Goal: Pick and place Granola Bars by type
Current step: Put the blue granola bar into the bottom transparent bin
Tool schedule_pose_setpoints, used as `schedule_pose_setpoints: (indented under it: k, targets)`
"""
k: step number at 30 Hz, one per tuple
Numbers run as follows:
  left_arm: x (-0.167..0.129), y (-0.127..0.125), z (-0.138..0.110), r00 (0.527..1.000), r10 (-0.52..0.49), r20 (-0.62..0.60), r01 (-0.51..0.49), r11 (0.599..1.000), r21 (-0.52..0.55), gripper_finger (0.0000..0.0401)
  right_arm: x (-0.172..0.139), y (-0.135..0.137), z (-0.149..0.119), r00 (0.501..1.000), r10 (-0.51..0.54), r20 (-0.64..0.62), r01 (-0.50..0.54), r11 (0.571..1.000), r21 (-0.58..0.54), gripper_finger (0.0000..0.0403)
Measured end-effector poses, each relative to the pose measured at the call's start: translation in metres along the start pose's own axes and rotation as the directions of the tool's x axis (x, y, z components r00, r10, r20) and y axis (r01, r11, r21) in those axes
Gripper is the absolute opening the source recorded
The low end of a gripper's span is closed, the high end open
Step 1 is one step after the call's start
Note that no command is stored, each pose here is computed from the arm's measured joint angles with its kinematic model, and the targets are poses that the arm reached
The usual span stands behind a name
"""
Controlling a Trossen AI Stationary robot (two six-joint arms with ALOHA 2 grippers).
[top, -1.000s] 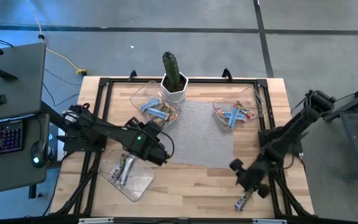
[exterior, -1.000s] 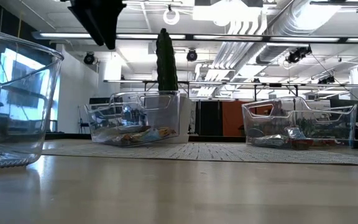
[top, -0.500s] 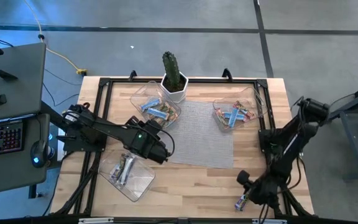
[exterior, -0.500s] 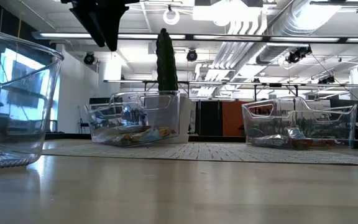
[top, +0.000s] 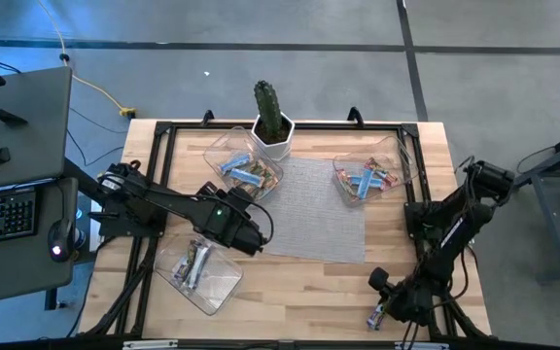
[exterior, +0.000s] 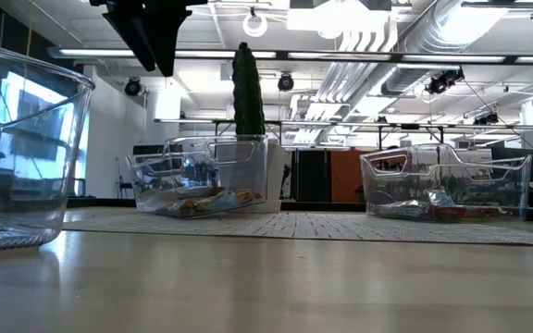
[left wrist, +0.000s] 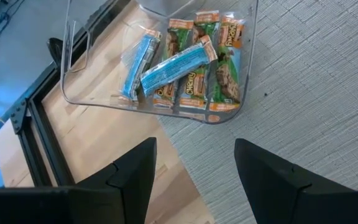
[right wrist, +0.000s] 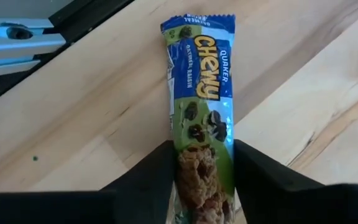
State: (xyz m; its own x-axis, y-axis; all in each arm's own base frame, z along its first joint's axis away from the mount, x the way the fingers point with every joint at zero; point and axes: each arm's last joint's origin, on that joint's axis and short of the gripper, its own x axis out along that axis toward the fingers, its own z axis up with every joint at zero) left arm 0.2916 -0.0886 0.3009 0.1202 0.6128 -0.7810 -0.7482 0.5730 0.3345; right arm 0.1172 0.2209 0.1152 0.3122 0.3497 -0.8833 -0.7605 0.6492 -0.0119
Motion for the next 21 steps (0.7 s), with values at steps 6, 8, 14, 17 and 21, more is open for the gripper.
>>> schedule_pose_setpoints:
  k: [6, 8, 14, 17, 21]
  targets:
    - [-0.001, 0.001, 0.000, 1.000, 0.003, -0.001, -0.003, 1.000, 0.008, 0.0211, -0.004, -0.001, 0.004, 0.999, 0.002, 0.048, -0.003, 1.000, 0.016, 0.0086]
    - [-0.004, 0.001, 0.003, 1.000, -0.008, 0.004, 0.008, 1.000, 0.008, 0.0211, -0.006, -0.002, 0.007, 0.996, -0.008, 0.084, 0.008, 1.000, 0.001, 0.0077]
    - [-0.021, 0.005, 0.016, 0.997, -0.061, 0.056, 0.056, 0.996, 0.075, 0.0211, -0.023, -0.022, 0.020, 0.960, -0.185, 0.209, 0.199, 0.979, -0.047, 0.0077]
    - [-0.036, 0.010, 0.028, 0.988, -0.095, 0.119, 0.080, 0.989, 0.127, 0.0211, -0.036, -0.045, 0.027, 0.906, -0.332, 0.264, 0.361, 0.930, -0.067, 0.0079]
    - [-0.058, 0.020, 0.045, 0.966, -0.131, 0.221, 0.080, 0.971, 0.224, 0.0211, -0.051, -0.086, 0.037, 0.808, -0.488, 0.331, 0.525, 0.851, -0.026, 0.0078]
